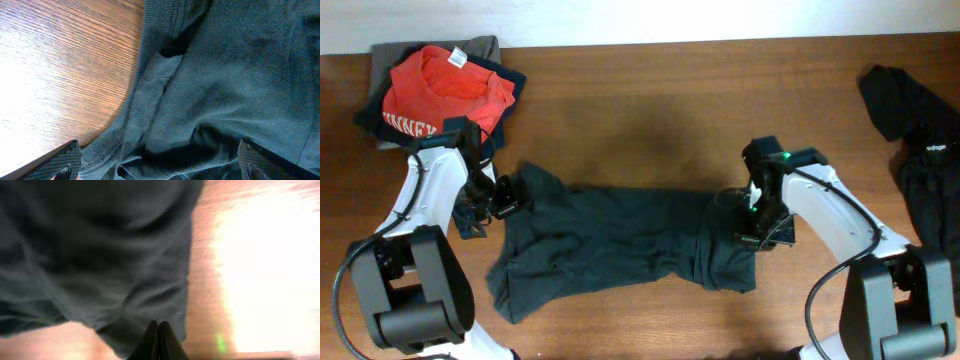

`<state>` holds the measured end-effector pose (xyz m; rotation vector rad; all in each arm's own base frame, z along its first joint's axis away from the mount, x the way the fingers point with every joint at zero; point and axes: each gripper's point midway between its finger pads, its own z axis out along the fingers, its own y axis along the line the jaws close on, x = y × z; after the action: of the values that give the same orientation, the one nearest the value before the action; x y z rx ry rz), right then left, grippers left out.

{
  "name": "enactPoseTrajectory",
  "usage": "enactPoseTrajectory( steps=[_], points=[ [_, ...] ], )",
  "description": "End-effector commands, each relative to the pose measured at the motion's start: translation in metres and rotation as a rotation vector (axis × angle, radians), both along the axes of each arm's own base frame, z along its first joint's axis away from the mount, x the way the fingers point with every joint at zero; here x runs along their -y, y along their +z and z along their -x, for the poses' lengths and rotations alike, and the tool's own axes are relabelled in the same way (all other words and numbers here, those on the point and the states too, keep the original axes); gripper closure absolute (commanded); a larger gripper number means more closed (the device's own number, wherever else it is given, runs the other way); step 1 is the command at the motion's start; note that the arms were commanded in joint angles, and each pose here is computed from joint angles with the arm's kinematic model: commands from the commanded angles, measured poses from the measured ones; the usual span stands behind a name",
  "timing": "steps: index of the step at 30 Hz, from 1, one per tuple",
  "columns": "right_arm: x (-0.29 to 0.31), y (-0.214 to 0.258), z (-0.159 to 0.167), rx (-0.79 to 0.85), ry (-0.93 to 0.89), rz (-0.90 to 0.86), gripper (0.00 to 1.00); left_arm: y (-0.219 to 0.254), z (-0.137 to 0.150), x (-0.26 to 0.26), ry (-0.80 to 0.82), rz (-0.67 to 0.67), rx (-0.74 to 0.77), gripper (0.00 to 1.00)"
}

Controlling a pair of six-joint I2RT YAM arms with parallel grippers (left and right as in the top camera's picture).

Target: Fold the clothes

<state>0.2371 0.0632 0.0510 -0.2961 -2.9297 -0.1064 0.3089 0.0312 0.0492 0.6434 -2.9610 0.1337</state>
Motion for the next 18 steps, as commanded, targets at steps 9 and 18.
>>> enactPoseTrajectory(
  steps=[9,18],
  points=[
    [-0.009,-0.023,-0.01,0.092,0.017,-0.071,0.96,0.005,0.001,0.002,-0.024,0.007,0.017,0.01],
    [-0.007,-0.049,-0.014,0.087,-0.024,-0.053,0.96,0.005,0.001,0.002,-0.024,0.007,0.016,0.01]
  ],
)
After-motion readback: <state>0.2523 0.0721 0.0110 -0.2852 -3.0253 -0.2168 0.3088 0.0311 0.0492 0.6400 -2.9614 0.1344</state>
